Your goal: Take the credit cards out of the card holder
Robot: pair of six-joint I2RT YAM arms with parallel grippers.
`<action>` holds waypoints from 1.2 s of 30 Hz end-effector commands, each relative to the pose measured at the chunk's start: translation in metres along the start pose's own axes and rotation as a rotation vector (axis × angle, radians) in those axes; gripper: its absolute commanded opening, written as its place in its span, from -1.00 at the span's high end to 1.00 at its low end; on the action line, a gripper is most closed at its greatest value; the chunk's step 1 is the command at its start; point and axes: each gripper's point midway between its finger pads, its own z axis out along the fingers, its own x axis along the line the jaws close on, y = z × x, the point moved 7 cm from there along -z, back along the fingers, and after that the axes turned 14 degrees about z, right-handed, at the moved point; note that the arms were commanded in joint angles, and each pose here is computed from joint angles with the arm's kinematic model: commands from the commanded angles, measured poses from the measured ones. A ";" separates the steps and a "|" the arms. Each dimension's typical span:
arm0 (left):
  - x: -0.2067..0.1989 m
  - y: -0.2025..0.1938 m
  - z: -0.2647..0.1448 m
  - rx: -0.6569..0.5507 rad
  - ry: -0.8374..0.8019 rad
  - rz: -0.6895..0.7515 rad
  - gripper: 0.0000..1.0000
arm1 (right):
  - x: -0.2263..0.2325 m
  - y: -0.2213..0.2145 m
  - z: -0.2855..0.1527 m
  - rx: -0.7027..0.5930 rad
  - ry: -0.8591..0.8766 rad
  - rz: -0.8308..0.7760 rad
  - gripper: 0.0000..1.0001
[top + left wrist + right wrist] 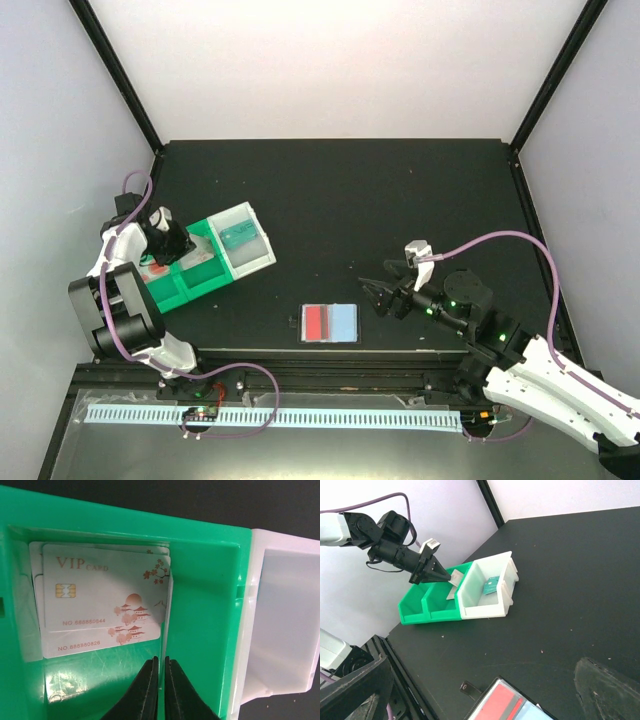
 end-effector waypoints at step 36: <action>0.013 0.016 -0.014 -0.114 0.116 -0.044 0.97 | 0.007 0.010 -0.011 -0.039 0.016 0.000 -1.00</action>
